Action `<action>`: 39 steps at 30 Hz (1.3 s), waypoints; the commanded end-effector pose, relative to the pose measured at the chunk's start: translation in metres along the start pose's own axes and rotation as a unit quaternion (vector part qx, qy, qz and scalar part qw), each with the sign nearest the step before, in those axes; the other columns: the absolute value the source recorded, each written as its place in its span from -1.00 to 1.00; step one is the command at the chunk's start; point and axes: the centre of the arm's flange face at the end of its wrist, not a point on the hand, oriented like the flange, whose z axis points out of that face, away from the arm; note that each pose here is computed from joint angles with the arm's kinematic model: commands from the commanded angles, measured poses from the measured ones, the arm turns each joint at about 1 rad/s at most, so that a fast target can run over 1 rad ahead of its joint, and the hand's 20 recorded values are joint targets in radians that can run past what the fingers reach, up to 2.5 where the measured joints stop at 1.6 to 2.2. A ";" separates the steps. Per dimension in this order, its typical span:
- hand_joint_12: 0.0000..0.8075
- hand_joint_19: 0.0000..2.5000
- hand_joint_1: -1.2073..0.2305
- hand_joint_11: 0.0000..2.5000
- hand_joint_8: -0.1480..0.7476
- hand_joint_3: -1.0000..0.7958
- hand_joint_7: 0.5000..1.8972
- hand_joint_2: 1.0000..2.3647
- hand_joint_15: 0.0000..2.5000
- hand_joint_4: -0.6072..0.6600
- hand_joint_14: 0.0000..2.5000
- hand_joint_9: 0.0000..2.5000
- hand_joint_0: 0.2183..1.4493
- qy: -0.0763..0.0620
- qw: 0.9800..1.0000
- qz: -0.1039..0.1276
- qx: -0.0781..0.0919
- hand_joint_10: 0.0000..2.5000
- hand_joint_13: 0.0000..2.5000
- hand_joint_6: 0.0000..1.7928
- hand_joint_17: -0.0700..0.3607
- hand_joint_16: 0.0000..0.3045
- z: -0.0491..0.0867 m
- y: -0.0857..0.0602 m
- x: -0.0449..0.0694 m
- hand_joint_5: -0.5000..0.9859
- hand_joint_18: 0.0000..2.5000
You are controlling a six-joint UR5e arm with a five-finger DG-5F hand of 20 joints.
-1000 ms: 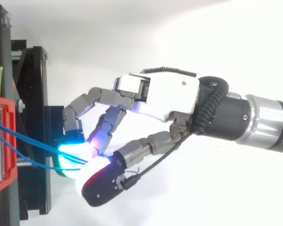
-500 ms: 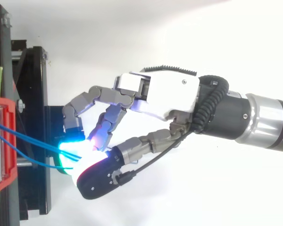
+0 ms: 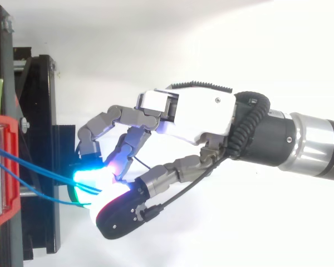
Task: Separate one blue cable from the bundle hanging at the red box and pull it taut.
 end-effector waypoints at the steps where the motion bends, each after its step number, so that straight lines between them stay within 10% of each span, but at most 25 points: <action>1: -0.16 -0.54 -0.64 -0.06 0.00 -0.44 -0.14 -1.00 -0.52 -0.25 -0.98 -0.08 0.00 0.000 1.000 0.000 0.000 -0.99 -0.24 0.05 -0.27 -0.74 0.000 0.000 -0.001 -0.55 -0.33; 27: -0.19 -0.57 -0.79 -0.15 -0.07 -0.44 -0.23 -1.00 -0.55 -0.14 -0.98 -0.14 -0.28 -0.003 1.000 0.002 -0.003 -0.98 -0.28 0.04 -0.28 -0.75 0.001 0.000 -0.004 -0.55 -0.35; 34: -0.07 -0.55 -0.56 -0.18 0.03 -0.44 -0.37 -1.00 -0.54 0.00 -0.98 -0.08 -0.63 -0.003 1.000 0.001 -0.003 -0.99 -0.24 -0.02 -0.19 -0.69 0.001 0.000 -0.004 -0.54 -0.30; 39: -0.15 -0.49 -0.17 -0.19 -0.05 -0.44 -0.27 -1.00 -0.53 -0.03 -0.98 -0.04 -0.39 -0.003 1.000 0.000 -0.001 -0.98 -0.23 -0.06 -0.27 -0.74 0.001 0.000 -0.004 -0.53 -0.32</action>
